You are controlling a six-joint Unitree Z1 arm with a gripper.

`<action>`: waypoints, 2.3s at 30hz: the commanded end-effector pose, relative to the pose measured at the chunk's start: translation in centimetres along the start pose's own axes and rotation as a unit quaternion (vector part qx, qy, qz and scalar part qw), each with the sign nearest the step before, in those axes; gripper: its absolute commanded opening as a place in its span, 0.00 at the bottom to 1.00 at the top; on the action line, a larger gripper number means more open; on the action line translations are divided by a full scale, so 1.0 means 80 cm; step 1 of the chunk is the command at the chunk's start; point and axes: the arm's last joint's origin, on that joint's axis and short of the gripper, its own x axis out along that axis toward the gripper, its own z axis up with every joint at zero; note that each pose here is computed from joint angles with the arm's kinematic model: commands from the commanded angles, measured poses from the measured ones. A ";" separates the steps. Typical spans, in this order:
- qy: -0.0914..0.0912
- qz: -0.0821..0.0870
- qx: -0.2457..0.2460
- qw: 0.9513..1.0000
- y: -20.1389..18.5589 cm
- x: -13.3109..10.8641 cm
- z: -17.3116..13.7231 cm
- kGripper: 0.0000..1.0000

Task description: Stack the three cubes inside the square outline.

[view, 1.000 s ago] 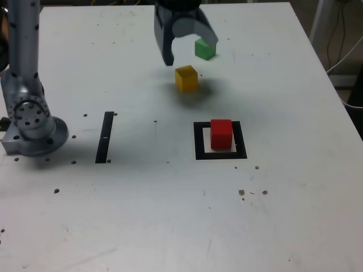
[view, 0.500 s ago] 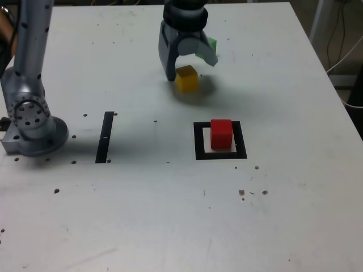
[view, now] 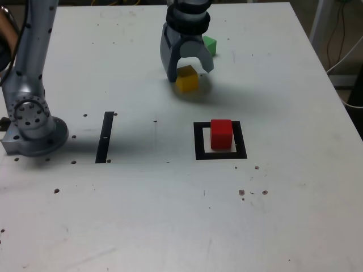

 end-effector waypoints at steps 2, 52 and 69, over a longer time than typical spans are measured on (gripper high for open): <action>-0.004 -0.004 -0.002 1.000 0.000 -0.002 -0.001 0.52; -0.066 -0.017 0.145 0.987 -0.204 -0.118 -0.066 0.22; -0.054 -0.025 0.159 0.985 -0.242 -0.111 -0.047 0.22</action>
